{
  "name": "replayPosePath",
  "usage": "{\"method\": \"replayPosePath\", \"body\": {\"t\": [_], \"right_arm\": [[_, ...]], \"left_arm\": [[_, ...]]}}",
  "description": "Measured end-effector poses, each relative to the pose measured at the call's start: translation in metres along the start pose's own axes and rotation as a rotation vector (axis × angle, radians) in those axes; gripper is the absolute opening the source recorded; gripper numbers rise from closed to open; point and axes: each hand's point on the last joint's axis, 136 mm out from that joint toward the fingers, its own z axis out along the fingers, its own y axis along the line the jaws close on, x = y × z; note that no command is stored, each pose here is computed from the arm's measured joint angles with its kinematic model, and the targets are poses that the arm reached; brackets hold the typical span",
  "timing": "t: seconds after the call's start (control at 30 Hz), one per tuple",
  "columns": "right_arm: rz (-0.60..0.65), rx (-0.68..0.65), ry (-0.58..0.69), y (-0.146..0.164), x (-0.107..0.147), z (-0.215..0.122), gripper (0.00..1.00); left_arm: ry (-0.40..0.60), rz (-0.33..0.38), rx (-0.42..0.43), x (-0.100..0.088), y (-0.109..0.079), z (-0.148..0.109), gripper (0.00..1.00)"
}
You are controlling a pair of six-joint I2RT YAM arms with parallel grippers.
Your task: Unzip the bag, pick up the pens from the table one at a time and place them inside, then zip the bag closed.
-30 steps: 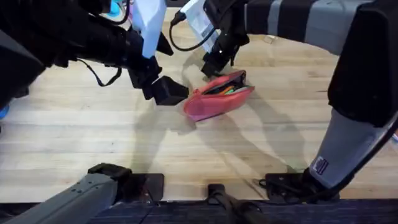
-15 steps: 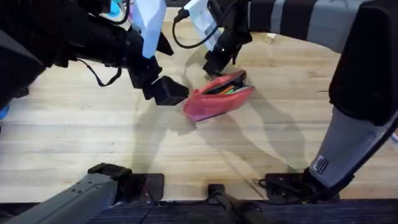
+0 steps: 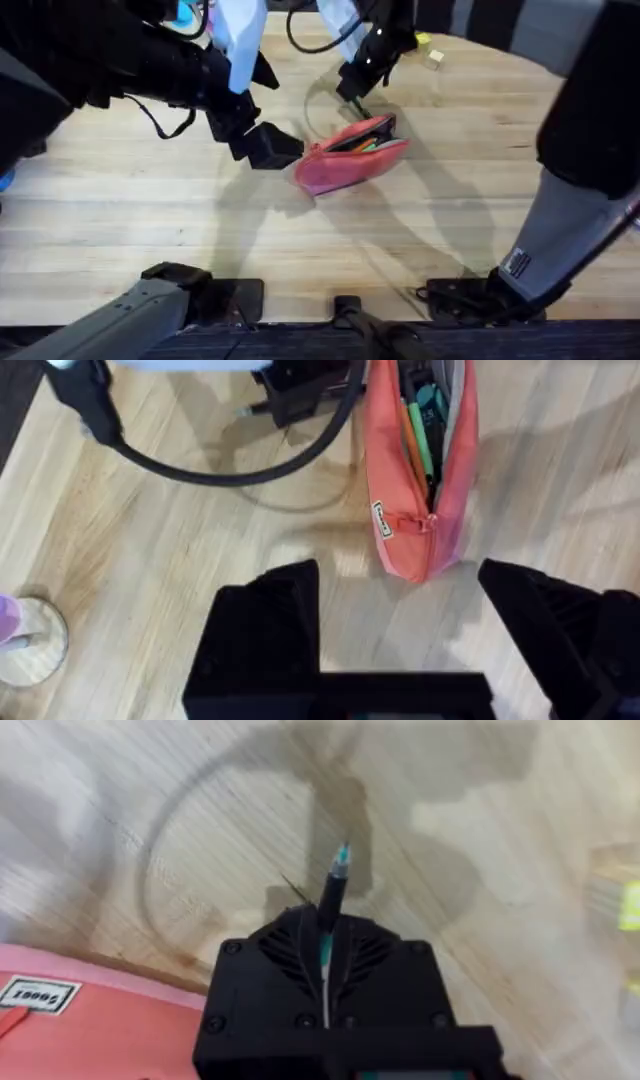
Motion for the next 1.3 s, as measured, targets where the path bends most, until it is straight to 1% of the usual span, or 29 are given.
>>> {"method": "replayPosePath", "body": {"t": [0.17, 0.4, 0.57, 0.67, 0.73, 0.77, 1.0, 1.13, 1.2, 1.3], "right_arm": [[-0.010, 0.033, -0.064, -0.002, -0.011, -0.042, 0.031], [-0.020, 0.058, -0.112, 0.002, -0.011, -0.095, 0.031], [-0.049, 0.083, -0.162, 0.001, -0.016, -0.119, 0.031], [-0.077, 0.095, -0.180, 0.001, -0.017, -0.128, 0.031], [-0.107, 0.093, -0.168, 0.002, -0.014, -0.129, 0.031], [-0.177, 0.074, -0.115, 0.008, -0.002, -0.127, 0.031], [-0.429, 0.002, 0.010, 0.035, 0.028, -0.130, 0.031], [-0.623, -0.095, 0.122, 0.060, 0.058, -0.134, 0.031], [-0.704, -0.131, 0.152, 0.070, 0.066, -0.136, 0.031], [-0.798, -0.162, 0.168, 0.080, 0.071, -0.138, 0.031]], "left_arm": [[0.000, 0.000, 0.000, 0.000, 0.000, 0.000, 0.993], [0.000, 0.000, 0.000, 0.000, 0.000, 0.000, 0.995], [0.000, 0.000, 0.000, 0.000, 0.000, 0.000, 0.995], [0.000, 0.000, 0.000, 0.000, 0.000, 0.000, 0.995], [0.000, 0.000, 0.000, 0.000, 0.000, 0.000, 0.996], [0.000, 0.000, 0.000, 0.000, 0.000, 0.000, 0.994], [0.000, 0.000, 0.000, 0.000, 0.000, 0.000, 0.995], [0.000, 0.000, 0.000, 0.000, 0.000, 0.000, 0.995], [0.000, 0.000, 0.000, 0.000, 0.000, 0.000, 0.995], [0.000, 0.000, 0.000, 0.000, 0.000, 0.000, 0.995]]}}
